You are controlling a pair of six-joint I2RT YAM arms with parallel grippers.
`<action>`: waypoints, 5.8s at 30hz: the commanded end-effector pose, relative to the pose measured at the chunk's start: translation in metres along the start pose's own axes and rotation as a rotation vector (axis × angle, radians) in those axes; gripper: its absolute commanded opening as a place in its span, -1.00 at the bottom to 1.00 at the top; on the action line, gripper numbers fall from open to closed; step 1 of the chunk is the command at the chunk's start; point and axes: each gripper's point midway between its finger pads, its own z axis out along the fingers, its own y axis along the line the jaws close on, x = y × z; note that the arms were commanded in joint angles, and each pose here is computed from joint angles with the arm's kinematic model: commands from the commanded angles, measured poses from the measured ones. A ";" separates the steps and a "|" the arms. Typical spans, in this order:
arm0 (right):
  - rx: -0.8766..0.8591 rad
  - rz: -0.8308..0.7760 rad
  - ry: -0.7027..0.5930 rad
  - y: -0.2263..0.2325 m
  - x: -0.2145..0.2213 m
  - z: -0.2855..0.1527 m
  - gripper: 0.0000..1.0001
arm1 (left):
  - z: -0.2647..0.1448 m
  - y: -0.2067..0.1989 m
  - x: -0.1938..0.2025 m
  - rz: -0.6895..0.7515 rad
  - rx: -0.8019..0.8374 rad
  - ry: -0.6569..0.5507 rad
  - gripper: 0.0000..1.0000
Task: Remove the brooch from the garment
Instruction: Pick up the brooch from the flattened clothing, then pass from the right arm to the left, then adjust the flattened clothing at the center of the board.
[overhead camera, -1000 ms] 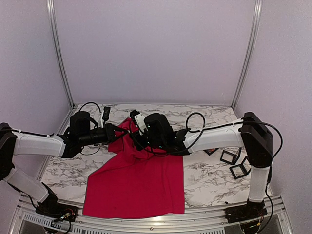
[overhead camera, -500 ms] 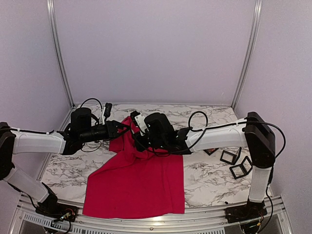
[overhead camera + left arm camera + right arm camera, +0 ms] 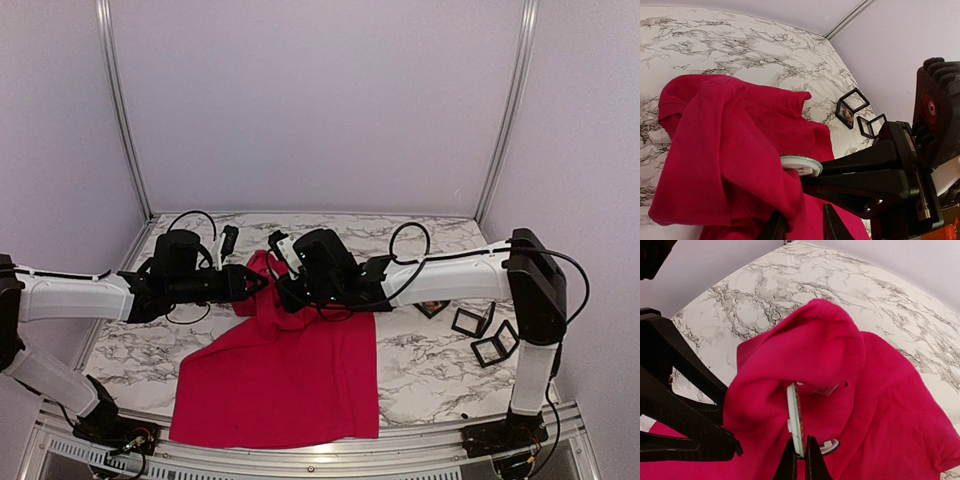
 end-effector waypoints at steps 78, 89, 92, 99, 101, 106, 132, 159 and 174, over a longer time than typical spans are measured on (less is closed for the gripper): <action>-0.306 -0.564 -0.544 0.065 -0.078 -0.111 -1.00 | -0.072 -0.097 -0.042 1.355 0.136 0.095 -0.59; -0.314 -0.572 -0.530 0.068 -0.076 -0.107 -1.00 | -0.066 -0.095 -0.041 1.359 0.127 0.107 -0.65; -0.314 -0.575 -0.523 0.068 -0.075 -0.106 -1.00 | -0.065 -0.095 -0.041 1.362 0.126 0.103 -0.67; -0.318 -0.583 -0.504 0.071 -0.070 -0.101 -1.00 | -0.064 -0.096 -0.038 1.362 0.133 0.108 -0.72; -0.315 -0.587 -0.503 0.072 -0.071 -0.100 -1.00 | -0.064 -0.095 -0.037 1.364 0.135 0.111 -0.75; -0.309 -0.586 -0.501 0.071 -0.071 -0.099 -1.00 | -0.061 -0.094 -0.034 1.360 0.141 0.126 -0.79; -0.139 -0.325 -0.480 0.035 -0.079 -0.089 0.31 | -0.044 -0.055 -0.048 0.811 -0.126 0.108 -1.00; 0.100 -0.072 -0.289 0.017 -0.032 -0.016 -0.67 | -0.018 -0.017 -0.068 0.446 -0.305 0.181 -1.00; 0.231 -0.093 -0.278 -0.042 -0.046 -0.028 -1.00 | -0.037 0.004 -0.031 0.456 -0.335 0.319 -1.00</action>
